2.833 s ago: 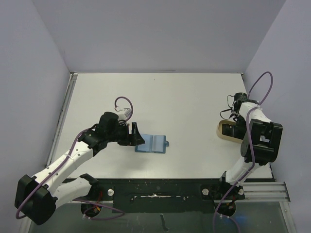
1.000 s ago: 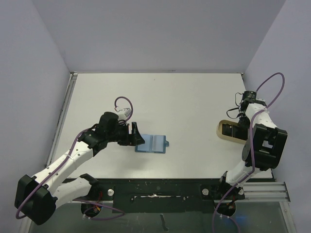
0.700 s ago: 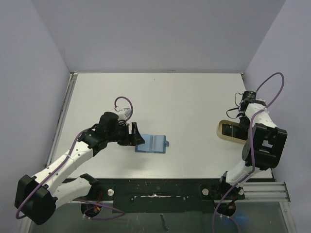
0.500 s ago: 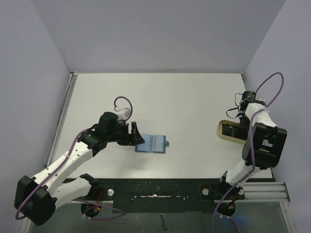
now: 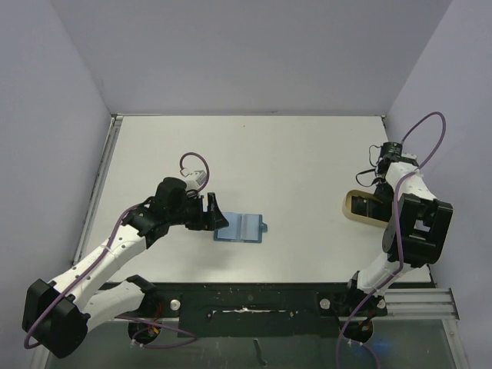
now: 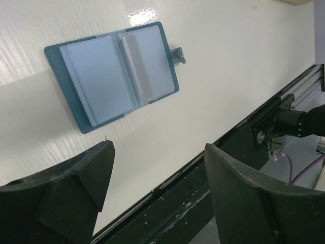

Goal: Put the credit cards into the card holder
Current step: Pick up the credit card from the storage box.

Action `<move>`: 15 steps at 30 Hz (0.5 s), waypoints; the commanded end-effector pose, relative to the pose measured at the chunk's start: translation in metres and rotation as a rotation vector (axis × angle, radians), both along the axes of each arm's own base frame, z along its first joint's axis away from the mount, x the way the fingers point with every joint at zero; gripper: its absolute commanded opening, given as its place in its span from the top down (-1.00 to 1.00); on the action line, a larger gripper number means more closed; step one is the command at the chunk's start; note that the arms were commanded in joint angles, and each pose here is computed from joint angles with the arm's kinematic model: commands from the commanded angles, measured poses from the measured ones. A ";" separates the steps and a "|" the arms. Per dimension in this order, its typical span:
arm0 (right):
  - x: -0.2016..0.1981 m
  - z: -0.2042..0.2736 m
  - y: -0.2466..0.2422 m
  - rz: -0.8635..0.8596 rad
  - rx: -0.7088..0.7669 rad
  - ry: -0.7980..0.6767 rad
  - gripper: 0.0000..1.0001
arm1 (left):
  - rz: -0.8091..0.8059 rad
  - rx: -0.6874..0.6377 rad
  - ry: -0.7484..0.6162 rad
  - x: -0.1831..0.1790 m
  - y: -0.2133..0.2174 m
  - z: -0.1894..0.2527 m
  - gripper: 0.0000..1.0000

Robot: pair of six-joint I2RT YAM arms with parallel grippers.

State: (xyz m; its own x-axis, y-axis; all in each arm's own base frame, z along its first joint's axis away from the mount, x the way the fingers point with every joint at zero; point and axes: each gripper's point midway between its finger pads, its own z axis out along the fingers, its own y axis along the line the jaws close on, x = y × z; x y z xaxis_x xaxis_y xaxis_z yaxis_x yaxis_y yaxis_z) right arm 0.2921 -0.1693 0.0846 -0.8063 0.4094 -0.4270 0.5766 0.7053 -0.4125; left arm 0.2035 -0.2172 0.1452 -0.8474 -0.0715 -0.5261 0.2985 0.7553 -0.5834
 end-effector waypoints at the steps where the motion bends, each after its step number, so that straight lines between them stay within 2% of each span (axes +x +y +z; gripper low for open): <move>1: 0.014 0.005 -0.005 0.011 -0.030 -0.035 0.10 | 0.000 -0.038 -0.063 0.008 -0.004 0.017 -0.40; 9: 0.009 -0.004 -0.010 -0.006 -0.041 -0.005 0.17 | 0.002 -0.034 -0.060 0.009 -0.004 0.015 -0.40; 15: 0.006 -0.001 -0.014 -0.019 -0.061 0.002 0.30 | 0.000 -0.034 -0.058 0.009 -0.004 0.015 -0.40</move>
